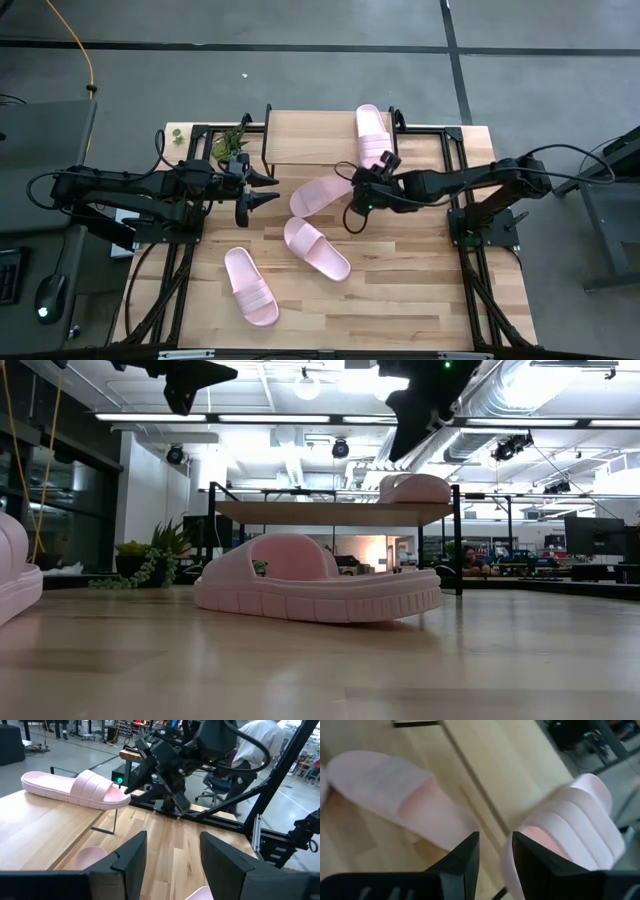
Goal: Pick and place slides into the shelf
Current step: Put the pink slide on the shelf
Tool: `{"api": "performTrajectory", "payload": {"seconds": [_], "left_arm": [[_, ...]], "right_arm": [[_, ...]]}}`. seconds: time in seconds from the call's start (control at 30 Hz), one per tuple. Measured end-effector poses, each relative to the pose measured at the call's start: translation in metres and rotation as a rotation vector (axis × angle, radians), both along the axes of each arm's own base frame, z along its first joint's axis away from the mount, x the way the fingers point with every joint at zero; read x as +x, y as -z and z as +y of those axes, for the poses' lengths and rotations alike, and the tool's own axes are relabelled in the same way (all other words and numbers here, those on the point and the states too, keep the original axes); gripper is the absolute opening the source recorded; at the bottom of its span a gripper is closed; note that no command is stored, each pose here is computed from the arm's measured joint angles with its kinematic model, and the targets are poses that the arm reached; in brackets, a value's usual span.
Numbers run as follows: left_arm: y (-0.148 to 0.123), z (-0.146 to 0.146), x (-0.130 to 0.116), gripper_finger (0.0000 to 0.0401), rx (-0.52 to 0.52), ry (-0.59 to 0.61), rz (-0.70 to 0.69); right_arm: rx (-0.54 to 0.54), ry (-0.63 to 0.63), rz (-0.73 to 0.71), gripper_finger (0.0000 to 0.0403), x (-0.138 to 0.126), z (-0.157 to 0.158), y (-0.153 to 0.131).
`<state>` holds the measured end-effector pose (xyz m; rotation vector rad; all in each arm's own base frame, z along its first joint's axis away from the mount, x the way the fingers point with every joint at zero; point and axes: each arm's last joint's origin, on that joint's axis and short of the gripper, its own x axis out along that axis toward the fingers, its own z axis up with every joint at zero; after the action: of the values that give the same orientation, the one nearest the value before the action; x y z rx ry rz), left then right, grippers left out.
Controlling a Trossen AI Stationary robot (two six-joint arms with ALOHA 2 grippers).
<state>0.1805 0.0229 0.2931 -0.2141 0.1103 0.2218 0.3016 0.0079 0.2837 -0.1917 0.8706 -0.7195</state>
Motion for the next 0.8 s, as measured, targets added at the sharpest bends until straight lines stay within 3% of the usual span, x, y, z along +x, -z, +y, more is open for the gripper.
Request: {"api": "performTrajectory", "payload": {"seconds": [0.4,0.8], "left_arm": [[-0.004,-0.002,-0.004,0.0166,0.023,0.049,-0.024],[-0.007,-0.005,-0.028,0.0166,-0.013,0.072,0.0]], "right_arm": [[0.027,-0.075,-0.026,0.0106,0.002,0.017,-0.001],[0.052,-0.168,-0.076,0.0106,0.007,0.031,-0.005]]}}
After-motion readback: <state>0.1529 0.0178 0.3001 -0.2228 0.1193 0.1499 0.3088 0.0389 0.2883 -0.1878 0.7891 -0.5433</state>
